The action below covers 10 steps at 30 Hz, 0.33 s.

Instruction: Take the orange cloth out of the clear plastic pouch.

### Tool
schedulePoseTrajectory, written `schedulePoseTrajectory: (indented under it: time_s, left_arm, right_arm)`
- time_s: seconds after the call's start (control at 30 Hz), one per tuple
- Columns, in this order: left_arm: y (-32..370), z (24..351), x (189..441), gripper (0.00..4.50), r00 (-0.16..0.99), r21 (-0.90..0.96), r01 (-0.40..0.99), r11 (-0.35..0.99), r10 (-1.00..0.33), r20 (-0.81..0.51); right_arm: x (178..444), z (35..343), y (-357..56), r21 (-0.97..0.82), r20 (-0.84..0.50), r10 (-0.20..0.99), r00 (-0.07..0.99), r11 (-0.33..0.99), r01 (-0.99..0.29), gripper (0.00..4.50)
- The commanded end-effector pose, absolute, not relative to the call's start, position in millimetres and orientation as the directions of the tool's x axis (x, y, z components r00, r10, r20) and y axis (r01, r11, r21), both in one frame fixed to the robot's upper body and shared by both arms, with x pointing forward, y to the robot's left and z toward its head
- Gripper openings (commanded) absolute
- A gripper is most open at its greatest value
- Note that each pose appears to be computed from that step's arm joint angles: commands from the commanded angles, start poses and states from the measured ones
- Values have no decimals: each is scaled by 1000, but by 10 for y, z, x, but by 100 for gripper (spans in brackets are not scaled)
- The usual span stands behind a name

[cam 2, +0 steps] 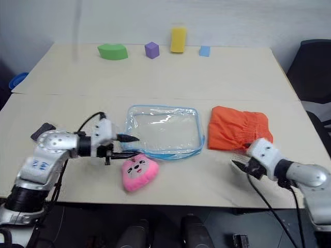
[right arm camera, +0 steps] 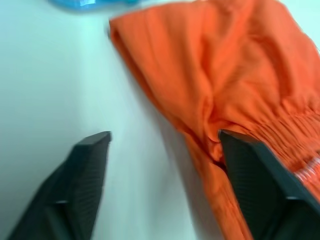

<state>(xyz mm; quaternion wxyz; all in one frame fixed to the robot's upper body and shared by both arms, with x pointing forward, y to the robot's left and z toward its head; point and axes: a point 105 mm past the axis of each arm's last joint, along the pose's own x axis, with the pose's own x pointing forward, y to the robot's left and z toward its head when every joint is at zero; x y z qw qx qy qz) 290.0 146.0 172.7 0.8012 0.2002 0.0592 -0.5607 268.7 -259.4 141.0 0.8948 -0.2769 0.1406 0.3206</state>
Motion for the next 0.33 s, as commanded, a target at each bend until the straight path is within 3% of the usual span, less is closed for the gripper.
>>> schedulePoseTrajectory:
  time_s: [0.03, 0.07, 0.2, 0.33]
  left_arm:
    - [1775, 2071, 2713, 342, 401, 190, 913, 361, -880, -253]
    - [1923, 2129, 2687, 369, 433, 195, 899, 392, -864, -258]
    - [2503, 2227, 2603, 369, 545, 213, 839, 501, -772, -328]
    - [2877, 2187, 2563, 369, 598, 252, 800, 545, -691, -406]
  right_arm:
    - [2471, 1774, -2786, -290, -429, 546, 719, 671, -682, 450]
    - [2400, 1818, -2882, -247, -451, 547, 705, 683, -688, 450]
    - [2216, 1932, -3272, -139, -501, 515, 696, 746, -652, 450]
    - [2207, 1975, -3567, -127, -502, 454, 736, 803, -582, 450]
